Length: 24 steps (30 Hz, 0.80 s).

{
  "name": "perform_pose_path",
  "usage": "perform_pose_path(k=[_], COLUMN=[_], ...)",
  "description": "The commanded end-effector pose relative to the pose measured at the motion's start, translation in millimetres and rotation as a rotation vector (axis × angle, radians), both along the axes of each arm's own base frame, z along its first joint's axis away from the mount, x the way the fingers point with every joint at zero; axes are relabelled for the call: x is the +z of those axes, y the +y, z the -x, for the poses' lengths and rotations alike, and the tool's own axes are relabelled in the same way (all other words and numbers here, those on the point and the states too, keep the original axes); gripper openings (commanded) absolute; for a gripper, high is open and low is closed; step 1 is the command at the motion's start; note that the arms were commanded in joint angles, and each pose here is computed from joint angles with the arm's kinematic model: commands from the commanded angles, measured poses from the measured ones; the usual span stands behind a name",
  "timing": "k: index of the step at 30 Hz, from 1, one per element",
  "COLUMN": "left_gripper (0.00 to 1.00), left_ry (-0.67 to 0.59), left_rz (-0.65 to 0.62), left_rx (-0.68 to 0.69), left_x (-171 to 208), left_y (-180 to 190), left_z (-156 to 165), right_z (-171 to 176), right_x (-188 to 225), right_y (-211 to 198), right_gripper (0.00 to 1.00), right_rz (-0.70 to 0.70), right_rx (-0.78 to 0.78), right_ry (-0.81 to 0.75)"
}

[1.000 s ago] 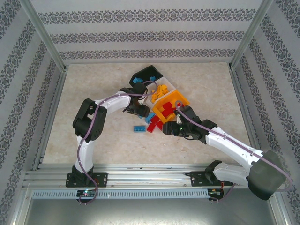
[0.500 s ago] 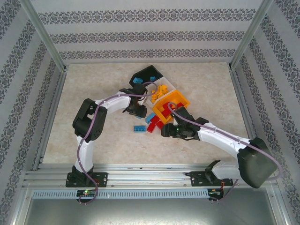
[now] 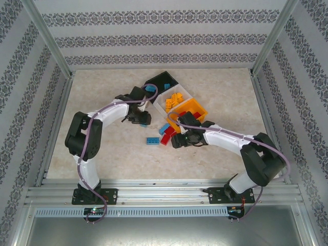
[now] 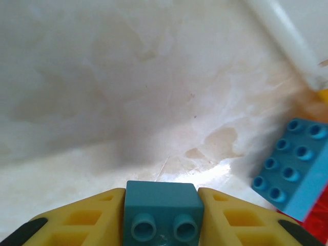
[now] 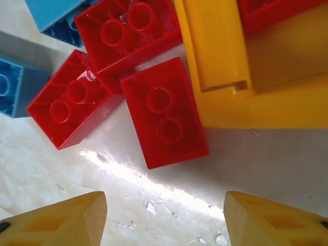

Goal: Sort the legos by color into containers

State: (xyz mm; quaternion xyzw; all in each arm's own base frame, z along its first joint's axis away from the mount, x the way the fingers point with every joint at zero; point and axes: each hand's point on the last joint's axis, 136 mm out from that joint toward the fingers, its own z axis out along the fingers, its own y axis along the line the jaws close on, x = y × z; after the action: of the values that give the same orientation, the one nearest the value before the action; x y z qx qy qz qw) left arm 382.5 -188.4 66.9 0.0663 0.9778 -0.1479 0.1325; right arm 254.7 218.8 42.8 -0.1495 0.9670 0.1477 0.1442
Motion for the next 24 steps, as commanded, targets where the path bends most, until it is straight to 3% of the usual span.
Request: perform_pose_path(k=[1, 13, 24], left_gripper=[0.37, 0.38, 0.38], left_ry=[-0.039, -0.083, -0.142], left_rz=[0.107, 0.191, 0.265], left_rx=[0.063, 0.107, 0.153], left_x=[27.7, 57.3, 68.9], left_y=[1.0, -3.6, -21.5], left_z=[-13.1, -61.9, -135.1], right_z=[-9.8, -29.3, -37.7], right_x=[-2.5, -21.9, -30.1], right_y=[1.8, 9.6, 17.2], right_gripper=[0.62, 0.56, 0.33], right_rz=[0.059, 0.143, 0.137], right_rx=[0.042, 0.032, 0.038], right_ry=[-0.039, -0.062, -0.077])
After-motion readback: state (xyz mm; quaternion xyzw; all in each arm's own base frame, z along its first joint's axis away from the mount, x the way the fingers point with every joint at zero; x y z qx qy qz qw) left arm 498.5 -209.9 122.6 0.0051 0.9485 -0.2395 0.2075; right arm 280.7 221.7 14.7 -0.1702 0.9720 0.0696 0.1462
